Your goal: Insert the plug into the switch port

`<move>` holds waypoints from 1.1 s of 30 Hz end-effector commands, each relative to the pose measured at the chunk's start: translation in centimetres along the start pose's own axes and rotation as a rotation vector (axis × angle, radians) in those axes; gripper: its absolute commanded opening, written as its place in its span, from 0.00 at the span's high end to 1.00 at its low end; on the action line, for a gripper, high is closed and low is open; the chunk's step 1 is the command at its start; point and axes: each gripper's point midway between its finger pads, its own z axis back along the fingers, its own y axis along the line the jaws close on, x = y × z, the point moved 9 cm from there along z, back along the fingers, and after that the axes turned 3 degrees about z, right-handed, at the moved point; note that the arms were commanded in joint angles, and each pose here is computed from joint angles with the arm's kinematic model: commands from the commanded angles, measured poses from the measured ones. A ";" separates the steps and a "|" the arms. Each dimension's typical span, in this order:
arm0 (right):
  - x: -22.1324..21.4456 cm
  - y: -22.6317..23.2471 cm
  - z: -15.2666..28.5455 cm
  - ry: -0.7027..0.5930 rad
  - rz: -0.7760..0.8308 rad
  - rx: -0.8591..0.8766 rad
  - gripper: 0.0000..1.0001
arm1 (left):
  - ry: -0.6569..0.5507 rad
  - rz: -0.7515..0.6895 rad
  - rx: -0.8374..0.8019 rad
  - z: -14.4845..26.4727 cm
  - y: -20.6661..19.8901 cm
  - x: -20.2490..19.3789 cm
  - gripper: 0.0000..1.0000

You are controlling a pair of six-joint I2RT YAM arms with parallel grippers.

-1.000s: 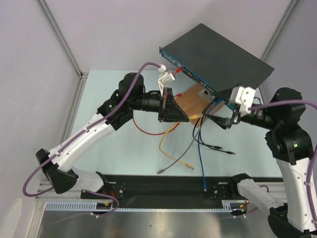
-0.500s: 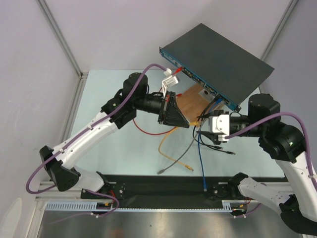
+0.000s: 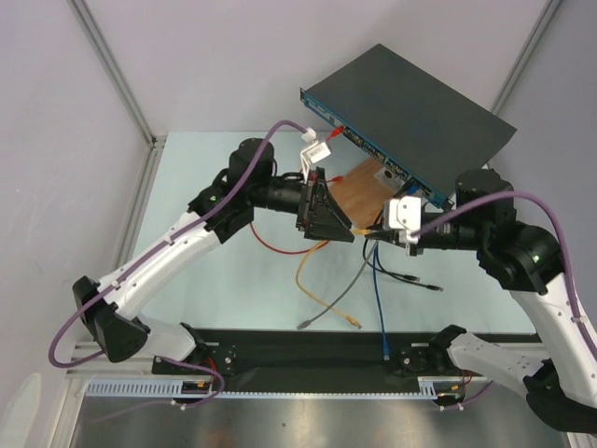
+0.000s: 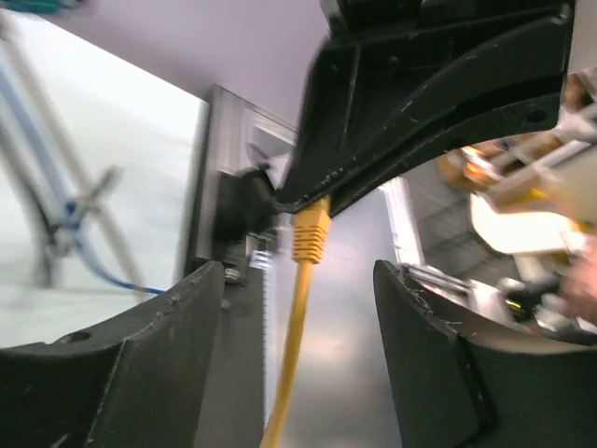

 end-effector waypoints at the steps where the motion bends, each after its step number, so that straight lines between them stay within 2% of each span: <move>1: -0.1 -0.2 -1.1 0.026 -0.296 0.022 1.00 | -0.210 -0.275 0.141 2.9 -1.7 2.6 0.28; 3: -0.7 -0.1 -1.7 0.012 -0.436 0.077 1.00 | -0.297 -0.431 0.220 4.6 -3.3 3.2 0.27; 4: -0.6 0.3 -1.9 -0.016 -0.559 0.131 1.00 | -0.338 -0.526 0.308 5.3 -2.8 3.3 0.27; 6: -1.7 0.0 -2.7 -0.026 -0.728 0.187 1.00 | -0.371 -0.700 0.366 6.7 -3.5 2.8 0.28; 7: -1.9 -0.4 -2.5 -0.076 -0.797 0.221 1.00 | -0.377 -0.758 0.409 7.0 -3.4 2.6 0.29; 8: -2.5 -0.4 -3.0 -0.081 -0.934 0.255 1.00 | -0.356 -0.814 0.406 6.8 -3.7 1.9 0.30; 9: -2.6 -0.7 -3.0 -0.103 -0.984 0.271 1.00 | -0.327 -0.937 0.427 7.2 -3.7 0.9 0.32; 10: -2.5 -1.4 -3.0 -0.159 -0.985 0.287 1.00 | -0.313 -0.994 0.436 7.3 -3.7 0.3 0.33; 12: -2.5 -1.1 -3.2 -0.173 -1.125 0.319 1.00 | -0.254 -1.146 0.414 6.4 -3.8 -1.5 0.36; 13: -2.2 -1.6 -3.3 -0.217 -1.107 0.330 1.00 | -0.256 -1.201 0.403 6.5 -4.5 -2.0 0.38; 14: -1.8 -1.4 -3.3 -0.221 -1.187 0.354 1.00 | -0.244 -1.241 0.393 5.9 -4.9 -2.6 0.41; 16: -2.0 -1.0 -3.6 -0.257 -1.178 0.370 1.00 | -0.231 -1.332 0.377 5.3 -5.1 -3.2 0.43; 22: -1.2 0.6 -3.9 -0.246 -1.197 0.424 1.00 | -0.178 -1.521 0.335 3.4 -5.4 -3.5 0.44; 24: -1.2 0.8 -3.9 -0.243 -1.202 0.430 1.00 | -0.158 -1.564 0.326 3.1 -5.4 -3.6 0.48; 33: -1.1 1.6 -3.4 -0.237 -1.184 0.459 1.00 | -0.107 -1.561 0.368 2.7 -4.8 -4.0 0.66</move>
